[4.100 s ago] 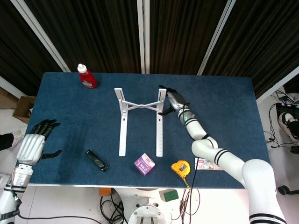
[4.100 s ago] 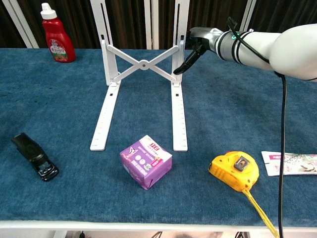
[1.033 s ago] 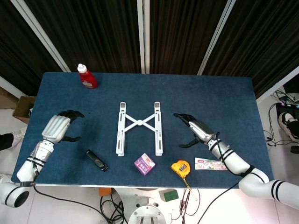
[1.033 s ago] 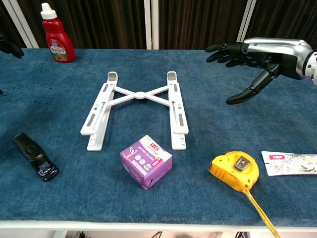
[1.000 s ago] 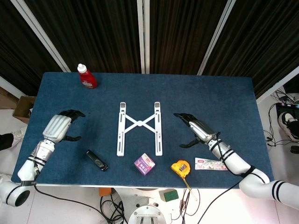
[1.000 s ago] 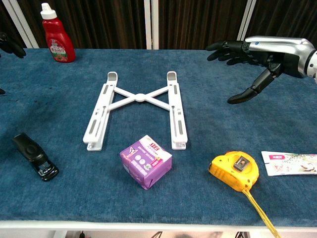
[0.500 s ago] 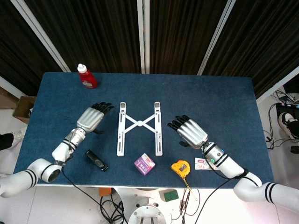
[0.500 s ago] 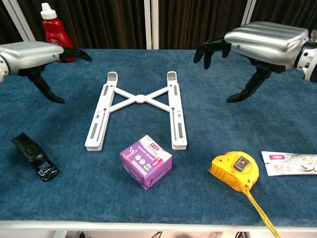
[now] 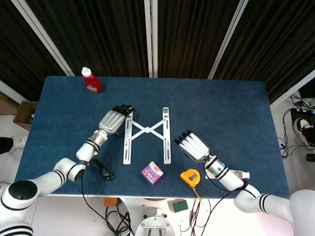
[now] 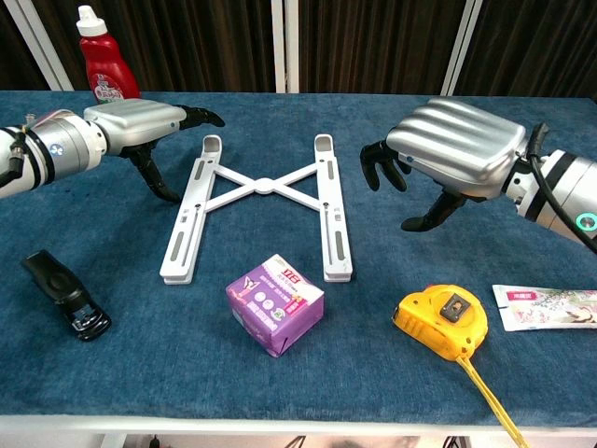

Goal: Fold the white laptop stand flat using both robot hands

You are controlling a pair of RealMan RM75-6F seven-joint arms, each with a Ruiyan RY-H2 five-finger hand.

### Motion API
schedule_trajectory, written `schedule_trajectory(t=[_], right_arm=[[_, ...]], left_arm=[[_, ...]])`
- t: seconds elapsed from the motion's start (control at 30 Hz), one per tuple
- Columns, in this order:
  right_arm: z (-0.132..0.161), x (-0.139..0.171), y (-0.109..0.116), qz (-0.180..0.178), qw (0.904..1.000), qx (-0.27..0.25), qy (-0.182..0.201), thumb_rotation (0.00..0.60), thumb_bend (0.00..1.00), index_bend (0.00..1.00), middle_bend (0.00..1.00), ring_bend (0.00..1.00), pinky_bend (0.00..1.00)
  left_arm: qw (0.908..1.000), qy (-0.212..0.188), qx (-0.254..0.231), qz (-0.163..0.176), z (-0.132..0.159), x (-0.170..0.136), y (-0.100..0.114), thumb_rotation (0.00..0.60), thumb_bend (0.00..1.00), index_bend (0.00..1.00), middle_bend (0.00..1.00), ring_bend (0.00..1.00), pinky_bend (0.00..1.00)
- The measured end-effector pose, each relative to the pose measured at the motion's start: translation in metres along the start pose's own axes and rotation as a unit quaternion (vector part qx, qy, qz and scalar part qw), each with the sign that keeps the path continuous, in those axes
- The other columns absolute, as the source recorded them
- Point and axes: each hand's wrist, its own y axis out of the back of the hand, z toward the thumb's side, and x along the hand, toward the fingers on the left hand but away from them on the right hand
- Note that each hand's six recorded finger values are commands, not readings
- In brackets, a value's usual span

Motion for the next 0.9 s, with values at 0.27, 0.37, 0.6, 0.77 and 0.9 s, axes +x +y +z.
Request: schedule_trajectory(t=[0.27,0.37,0.6,0.77,0.9], right_arm=[[0.011,-0.014,-0.024,-0.008,1.0000,-0.001,0.001,0.600,0.00,0.52,0.63,0.51,0.66],[0.016,-0.021,-0.029,-0.012,0.9999,-0.004,0.002,0.600,0.00,0.53,0.63,0.52,0.66],[0.027,-0.035,-0.036,-0.029,0.9996,-0.001,0.007,0.600,0.00,0.54,0.63,0.52,0.67],[0.035,-0.044,-0.038,-0.042,0.9991,-0.008,0.006,0.600,0.00,0.55,0.64,0.53,0.68],[0.037,-0.049,-0.038,-0.049,0.9987,-0.010,0.002,0.600,0.00,0.56,0.64,0.53,0.68]], left_arm=[[1.0000,0.000,-0.008,0.002,0.001,0.005,-0.001,0.600,0.01,0.06,0.02,0.04,0.15],[1.0000,-0.001,-0.009,0.002,0.002,0.006,-0.002,0.600,0.01,0.06,0.02,0.04,0.15],[0.9998,-0.004,-0.019,0.000,0.006,0.009,-0.002,0.600,0.01,0.06,0.02,0.04,0.15],[0.9994,-0.008,-0.033,0.000,0.011,0.013,-0.001,0.600,0.00,0.06,0.02,0.04,0.15],[0.9990,-0.012,-0.043,-0.001,0.016,0.016,0.000,0.600,0.00,0.06,0.02,0.04,0.15]])
